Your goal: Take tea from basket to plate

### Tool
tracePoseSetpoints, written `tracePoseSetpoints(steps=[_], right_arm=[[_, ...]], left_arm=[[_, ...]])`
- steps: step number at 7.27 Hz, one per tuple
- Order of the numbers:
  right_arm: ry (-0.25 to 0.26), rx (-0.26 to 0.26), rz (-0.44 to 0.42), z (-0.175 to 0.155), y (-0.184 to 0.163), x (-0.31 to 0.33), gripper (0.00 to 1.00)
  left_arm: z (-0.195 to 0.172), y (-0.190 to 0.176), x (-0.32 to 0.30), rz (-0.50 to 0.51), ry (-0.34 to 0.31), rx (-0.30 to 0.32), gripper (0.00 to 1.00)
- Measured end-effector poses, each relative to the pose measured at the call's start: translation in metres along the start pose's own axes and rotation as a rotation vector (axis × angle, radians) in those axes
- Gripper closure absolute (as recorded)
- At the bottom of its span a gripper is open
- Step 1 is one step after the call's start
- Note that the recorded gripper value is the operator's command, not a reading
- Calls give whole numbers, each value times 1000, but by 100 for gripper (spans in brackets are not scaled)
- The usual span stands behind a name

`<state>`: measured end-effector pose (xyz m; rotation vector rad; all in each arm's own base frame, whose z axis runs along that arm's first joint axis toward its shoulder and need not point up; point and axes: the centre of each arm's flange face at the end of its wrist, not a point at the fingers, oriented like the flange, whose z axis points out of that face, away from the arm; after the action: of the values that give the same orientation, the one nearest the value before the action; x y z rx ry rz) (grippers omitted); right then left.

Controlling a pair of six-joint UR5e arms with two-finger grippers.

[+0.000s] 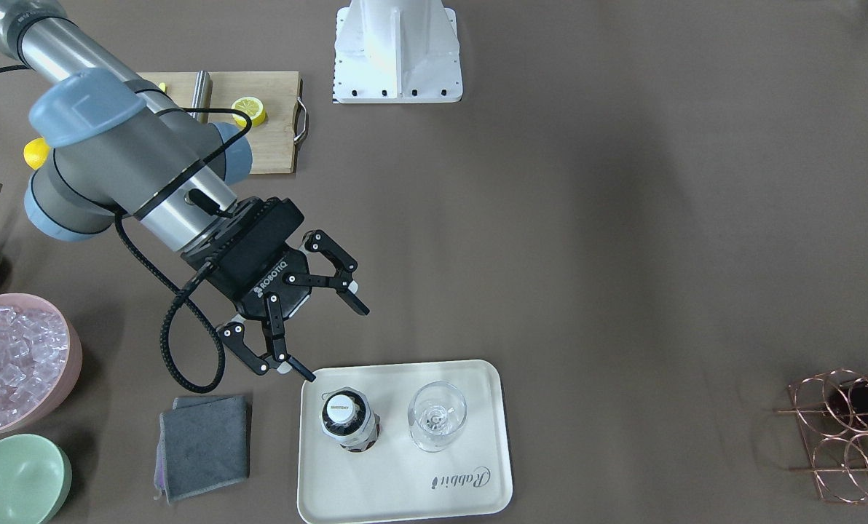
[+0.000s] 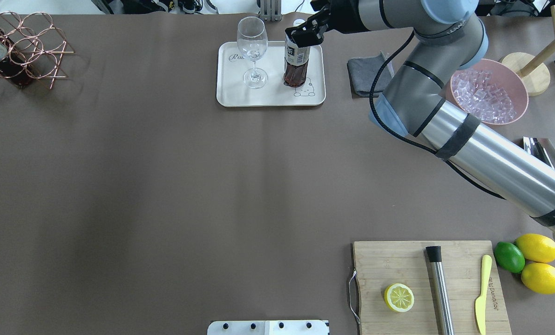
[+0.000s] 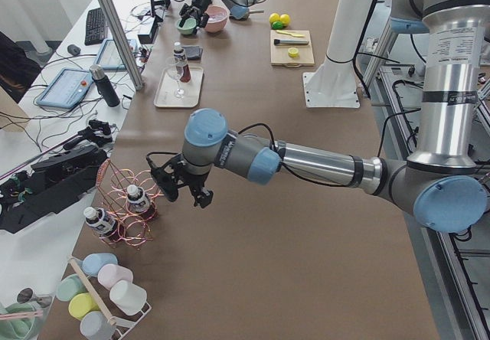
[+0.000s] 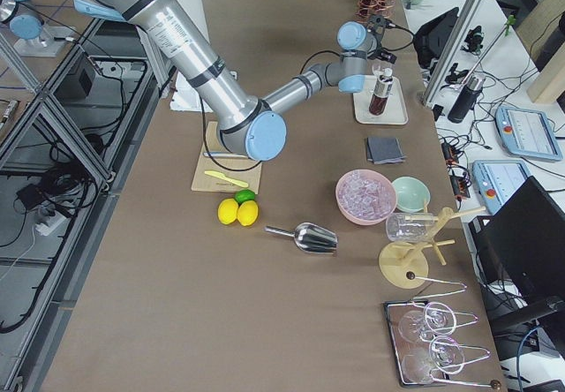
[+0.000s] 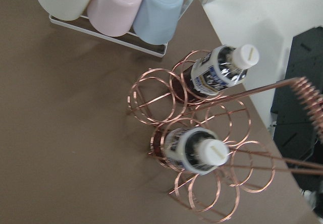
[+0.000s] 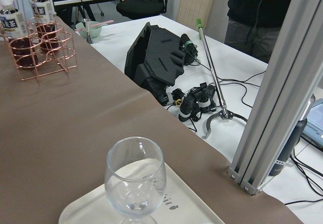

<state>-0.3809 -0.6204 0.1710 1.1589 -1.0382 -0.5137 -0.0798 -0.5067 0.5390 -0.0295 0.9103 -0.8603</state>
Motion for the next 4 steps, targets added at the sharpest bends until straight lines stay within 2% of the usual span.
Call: tracePoseSetpoints(steps=[2,3,4], right_arm=[[-101,-108,36,-37,4,-22,1],[-156,-188,67,-58,12,-27,0],[-204,-289,126,-71,27,-22,0]], left_arm=[[6,24,-46,245,-24,-50,3],[12,39,-67,374,-42,-84,3],[18,49,-79,451,-60,-116,3]])
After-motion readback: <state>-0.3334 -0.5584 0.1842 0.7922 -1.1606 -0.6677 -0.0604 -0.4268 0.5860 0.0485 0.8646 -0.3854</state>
